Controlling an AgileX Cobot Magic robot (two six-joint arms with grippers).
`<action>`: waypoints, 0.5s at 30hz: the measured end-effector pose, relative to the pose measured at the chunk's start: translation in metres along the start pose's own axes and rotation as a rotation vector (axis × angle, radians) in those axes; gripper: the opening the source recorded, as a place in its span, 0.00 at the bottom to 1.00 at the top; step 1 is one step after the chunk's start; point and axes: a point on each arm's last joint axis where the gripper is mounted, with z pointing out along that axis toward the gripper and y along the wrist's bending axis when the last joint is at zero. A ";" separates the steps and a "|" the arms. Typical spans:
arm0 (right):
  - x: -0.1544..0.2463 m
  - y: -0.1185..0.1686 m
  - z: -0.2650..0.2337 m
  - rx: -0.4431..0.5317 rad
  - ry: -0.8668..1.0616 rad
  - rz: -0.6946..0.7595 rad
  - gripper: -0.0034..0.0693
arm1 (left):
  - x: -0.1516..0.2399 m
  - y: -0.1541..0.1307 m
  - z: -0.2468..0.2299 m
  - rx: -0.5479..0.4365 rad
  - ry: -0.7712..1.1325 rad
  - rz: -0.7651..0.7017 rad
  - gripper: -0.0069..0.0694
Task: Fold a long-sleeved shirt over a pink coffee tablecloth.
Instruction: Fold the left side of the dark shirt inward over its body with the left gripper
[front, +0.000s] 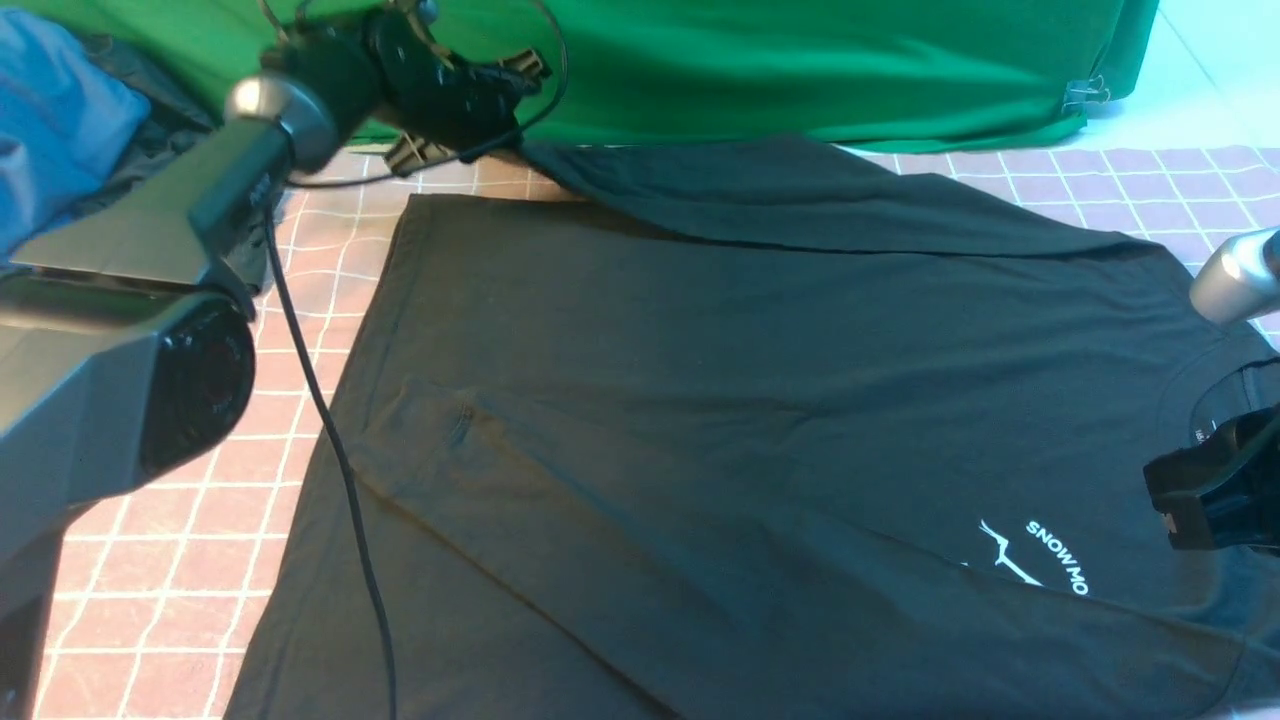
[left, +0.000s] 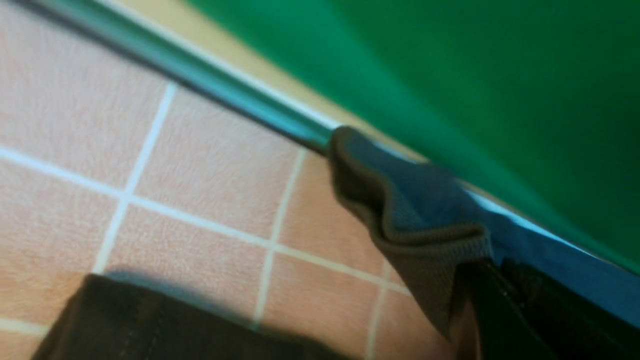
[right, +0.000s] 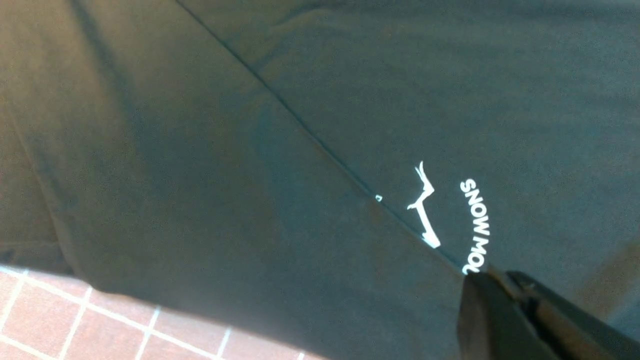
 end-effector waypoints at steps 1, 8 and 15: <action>0.000 0.000 0.000 0.000 0.000 0.000 0.10 | -0.003 -0.003 -0.007 -0.008 0.010 0.013 0.13; 0.000 0.000 0.000 0.000 0.000 0.000 0.11 | -0.010 -0.014 -0.047 -0.064 0.118 0.104 0.13; 0.000 0.000 0.000 0.000 0.000 0.000 0.12 | -0.004 -0.012 -0.062 -0.133 0.240 0.141 0.13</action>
